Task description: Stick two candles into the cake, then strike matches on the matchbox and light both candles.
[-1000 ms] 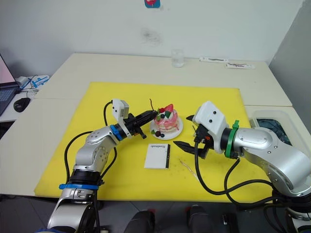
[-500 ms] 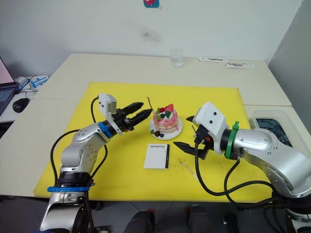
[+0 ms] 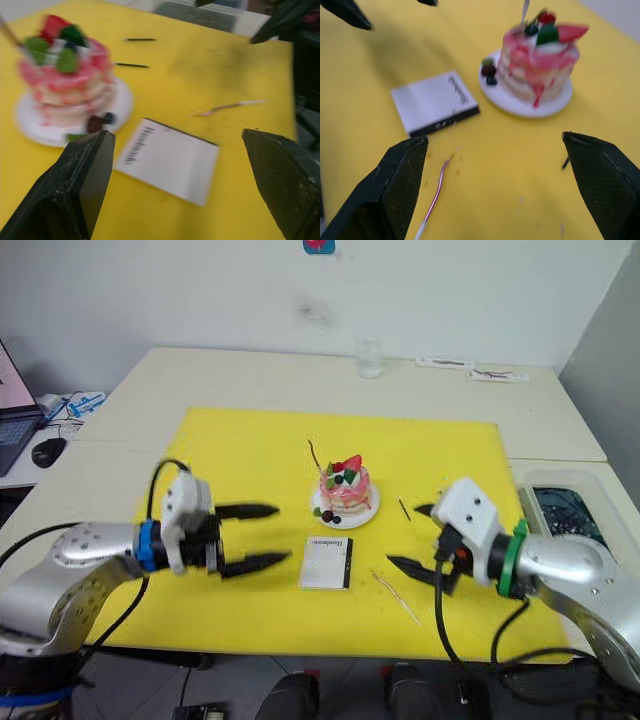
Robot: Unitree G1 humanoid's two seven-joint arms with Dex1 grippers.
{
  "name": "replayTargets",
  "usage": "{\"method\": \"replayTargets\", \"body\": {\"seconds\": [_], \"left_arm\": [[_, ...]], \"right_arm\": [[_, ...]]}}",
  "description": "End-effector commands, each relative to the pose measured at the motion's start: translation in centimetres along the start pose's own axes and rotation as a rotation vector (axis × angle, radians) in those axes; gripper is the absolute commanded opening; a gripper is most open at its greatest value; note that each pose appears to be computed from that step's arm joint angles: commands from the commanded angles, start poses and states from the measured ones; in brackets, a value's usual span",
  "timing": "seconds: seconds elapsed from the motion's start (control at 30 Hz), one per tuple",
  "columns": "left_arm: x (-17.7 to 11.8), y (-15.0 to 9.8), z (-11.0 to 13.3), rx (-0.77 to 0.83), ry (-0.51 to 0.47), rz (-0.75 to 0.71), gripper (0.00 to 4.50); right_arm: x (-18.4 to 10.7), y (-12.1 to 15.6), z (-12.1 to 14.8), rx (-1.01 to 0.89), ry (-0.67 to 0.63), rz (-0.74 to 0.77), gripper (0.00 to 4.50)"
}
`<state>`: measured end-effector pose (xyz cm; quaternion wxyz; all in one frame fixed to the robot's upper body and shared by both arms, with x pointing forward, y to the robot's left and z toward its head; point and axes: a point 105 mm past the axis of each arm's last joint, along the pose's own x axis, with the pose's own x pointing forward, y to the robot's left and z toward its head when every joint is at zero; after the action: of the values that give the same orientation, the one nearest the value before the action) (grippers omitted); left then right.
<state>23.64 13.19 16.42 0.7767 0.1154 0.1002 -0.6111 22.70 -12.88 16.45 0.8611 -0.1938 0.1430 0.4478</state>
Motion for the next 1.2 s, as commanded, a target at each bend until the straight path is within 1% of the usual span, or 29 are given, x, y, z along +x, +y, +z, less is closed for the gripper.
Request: {"method": "replayTargets", "body": {"seconds": [0.03,0.1,0.17,0.27,0.57,0.67,0.87,0.9,1.0,1.03,1.2], "left_arm": [[1.0,-3.3,0.5,0.034,0.019,-0.163,4.47],[1.6,-4.4,0.1,0.051,0.032,-0.208,4.47],[1.9,-5.0,-0.2,0.062,0.038,-0.235,4.47],[2.2,-5.0,-0.2,0.063,0.027,-0.25,4.47],[2.2,-4.4,-0.4,0.067,0.009,-0.26,4.47],[2.1,-4.4,-0.5,0.068,0.007,-0.259,4.5],[2.0,-4.3,-0.6,0.073,0.012,-0.247,4.5],[2.0,-4.4,-0.6,0.073,0.011,-0.246,4.5],[2.1,-4.3,-0.5,0.072,0.006,-0.239,4.5],[2.1,-4.3,-0.5,0.073,0.006,-0.237,4.5],[2.2,-4.0,-0.3,0.076,0.004,-0.225,4.5]], "right_arm": [[-0.9,1.2,-1.5,-0.029,0.064,-0.009,4.5],[-0.9,1.9,-3.2,0.005,0.104,-0.026,4.5],[-0.7,2.4,-4.1,0.03,0.113,-0.046,4.5],[-0.1,3.1,-4.9,0.063,0.105,-0.073,4.5],[1.6,3.6,-5.5,0.081,0.072,-0.124,4.5],[1.9,3.8,-5.6,0.08,0.074,-0.126,3.89],[2.2,4.3,-6.2,0.068,0.106,-0.1,1.74],[2.2,4.3,-6.3,0.064,0.111,-0.098,1.27],[2.2,4.5,-6.4,0.067,0.125,-0.085,0.17],[2.2,4.6,-6.4,0.066,0.125,-0.081,0.05],[2.1,4.2,-5.8,0.058,0.106,-0.088,0.05]]}}
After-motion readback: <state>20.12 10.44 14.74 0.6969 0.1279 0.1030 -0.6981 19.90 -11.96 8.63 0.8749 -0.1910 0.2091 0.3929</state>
